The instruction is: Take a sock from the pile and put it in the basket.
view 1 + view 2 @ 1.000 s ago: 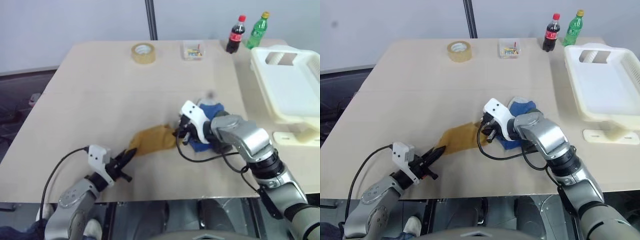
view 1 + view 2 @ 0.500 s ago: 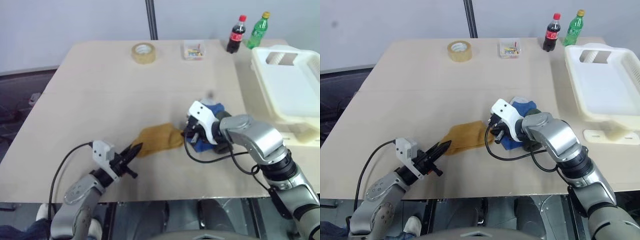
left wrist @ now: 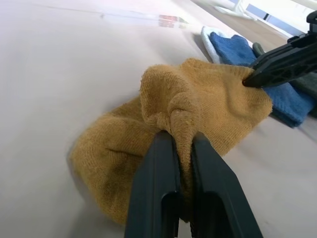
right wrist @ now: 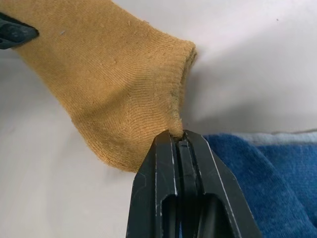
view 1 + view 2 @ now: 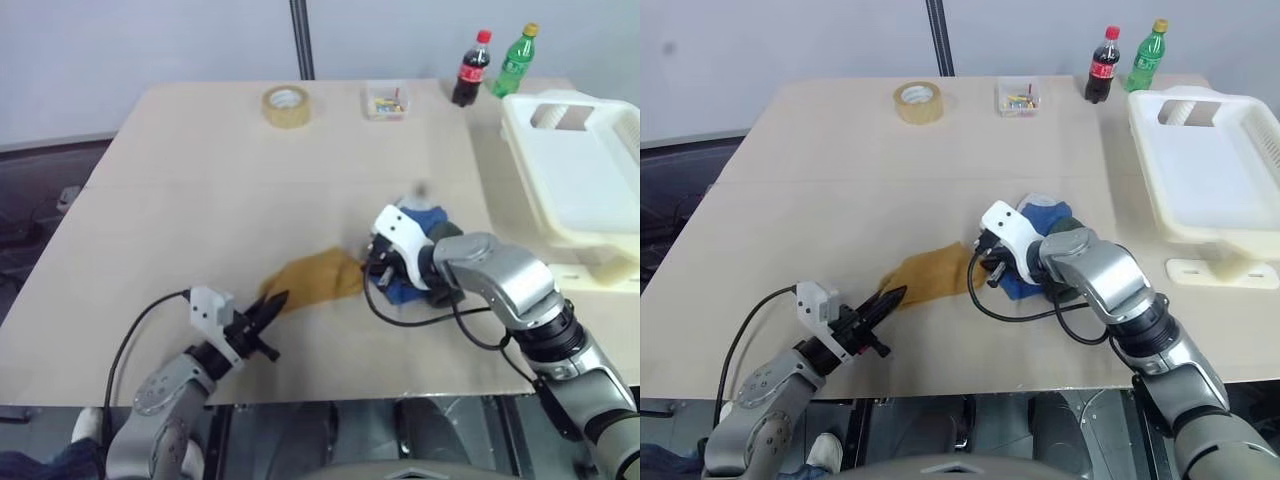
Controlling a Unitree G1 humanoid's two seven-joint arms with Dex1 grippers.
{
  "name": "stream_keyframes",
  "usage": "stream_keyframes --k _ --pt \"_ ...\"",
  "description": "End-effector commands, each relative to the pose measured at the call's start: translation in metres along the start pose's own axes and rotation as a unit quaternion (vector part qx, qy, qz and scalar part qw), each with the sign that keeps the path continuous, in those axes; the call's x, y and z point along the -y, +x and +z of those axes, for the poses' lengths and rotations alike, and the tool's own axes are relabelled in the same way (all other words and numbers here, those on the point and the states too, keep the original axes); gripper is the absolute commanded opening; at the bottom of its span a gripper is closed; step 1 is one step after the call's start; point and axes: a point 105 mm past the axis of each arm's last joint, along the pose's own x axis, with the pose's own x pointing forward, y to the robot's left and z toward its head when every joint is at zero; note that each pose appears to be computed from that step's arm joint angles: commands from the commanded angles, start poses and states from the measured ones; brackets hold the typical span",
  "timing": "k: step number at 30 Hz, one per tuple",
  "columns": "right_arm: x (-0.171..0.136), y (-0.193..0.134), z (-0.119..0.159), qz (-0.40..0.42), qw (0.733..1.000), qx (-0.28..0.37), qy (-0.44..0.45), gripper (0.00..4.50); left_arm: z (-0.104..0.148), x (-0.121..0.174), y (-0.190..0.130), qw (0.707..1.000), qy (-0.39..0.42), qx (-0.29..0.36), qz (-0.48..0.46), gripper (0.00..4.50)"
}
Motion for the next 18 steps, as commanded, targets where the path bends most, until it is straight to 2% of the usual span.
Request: stream_keyframes --k 1,8,18 --pt "-0.001 -0.002 0.006 -0.001 1.0 0.014 -0.007 0.0 0.018 0.002 -0.004 0.999 0.02 0.032 0.002 0.08" --pt "-0.002 -0.007 0.017 0.002 1.0 0.029 -0.013 0.0 0.025 0.0 -0.008 0.999 0.01 0.05 0.013 0.08" --pt "-0.004 -0.002 0.018 0.002 1.0 0.028 -0.015 0.0 0.013 0.0 -0.009 0.999 0.012 0.027 0.013 0.08"
